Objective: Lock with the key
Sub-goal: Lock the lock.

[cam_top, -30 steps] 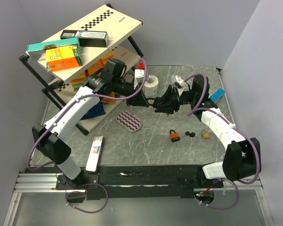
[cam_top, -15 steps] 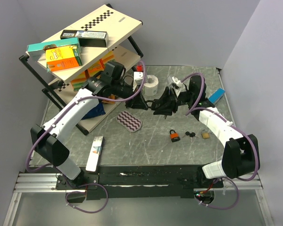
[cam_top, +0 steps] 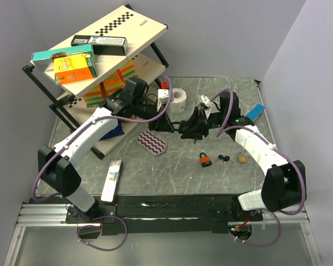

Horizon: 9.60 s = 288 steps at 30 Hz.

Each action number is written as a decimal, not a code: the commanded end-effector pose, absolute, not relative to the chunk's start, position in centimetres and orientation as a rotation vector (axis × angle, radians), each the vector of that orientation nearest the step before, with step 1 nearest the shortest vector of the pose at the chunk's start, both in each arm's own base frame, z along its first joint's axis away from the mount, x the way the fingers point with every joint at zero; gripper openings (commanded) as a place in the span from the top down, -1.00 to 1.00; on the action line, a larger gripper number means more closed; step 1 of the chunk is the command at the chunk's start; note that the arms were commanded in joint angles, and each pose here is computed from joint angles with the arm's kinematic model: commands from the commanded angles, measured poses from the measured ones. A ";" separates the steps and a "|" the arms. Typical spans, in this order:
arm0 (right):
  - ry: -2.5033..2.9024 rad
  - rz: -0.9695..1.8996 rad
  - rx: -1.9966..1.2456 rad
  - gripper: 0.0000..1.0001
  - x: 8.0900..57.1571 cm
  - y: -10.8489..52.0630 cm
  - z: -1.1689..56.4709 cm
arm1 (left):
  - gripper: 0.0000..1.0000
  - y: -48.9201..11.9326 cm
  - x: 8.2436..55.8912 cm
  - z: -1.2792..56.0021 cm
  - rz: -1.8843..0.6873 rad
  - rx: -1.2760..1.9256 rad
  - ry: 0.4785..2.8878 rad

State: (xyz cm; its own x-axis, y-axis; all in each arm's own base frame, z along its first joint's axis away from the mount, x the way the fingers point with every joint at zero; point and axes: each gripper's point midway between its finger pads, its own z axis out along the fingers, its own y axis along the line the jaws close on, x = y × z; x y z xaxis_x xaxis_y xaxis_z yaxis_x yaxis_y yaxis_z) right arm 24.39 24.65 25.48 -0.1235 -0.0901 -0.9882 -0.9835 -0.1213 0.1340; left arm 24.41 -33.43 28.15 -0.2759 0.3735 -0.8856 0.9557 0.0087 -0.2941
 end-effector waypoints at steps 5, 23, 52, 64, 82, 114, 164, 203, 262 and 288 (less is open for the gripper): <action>1.129 1.115 -1.365 1.00 25.3 23.2 30.1 | -0.24 -34.8 25.9 33.4 -1.181 1.304 1.436; 1.106 0.851 -0.877 1.00 31.3 21.5 35.7 | -0.93 -36.7 29.7 38.2 -1.600 0.643 1.659; 0.946 0.341 -0.839 1.00 34.0 23.2 36.5 | -0.41 -39.0 29.5 38.6 -1.764 0.677 1.656; 0.972 0.317 -0.818 1.00 35.2 23.4 36.1 | 0.05 -40.1 28.2 38.2 -1.814 0.797 1.643; 1.103 0.363 -0.854 0.34 34.6 23.0 32.2 | 0.98 -37.7 28.7 39.4 -1.764 0.796 1.587; 1.093 0.489 -0.838 1.00 34.1 23.8 33.2 | -0.47 -37.4 29.5 35.7 -1.754 0.725 1.759; 0.990 0.395 -0.969 1.00 32.2 23.6 31.7 | -0.85 -35.3 32.0 34.3 -1.603 0.645 1.888; 0.999 0.322 -1.013 1.00 33.6 24.6 31.4 | -0.20 -38.6 28.4 32.6 -1.689 0.728 1.953; 1.196 0.559 -1.064 0.32 31.1 22.6 28.4 | 0.98 -35.3 30.8 32.5 -1.635 0.659 1.930; 1.353 0.502 -1.093 1.00 27.6 19.9 23.7 | 0.98 -32.7 34.5 33.5 -1.586 0.534 1.899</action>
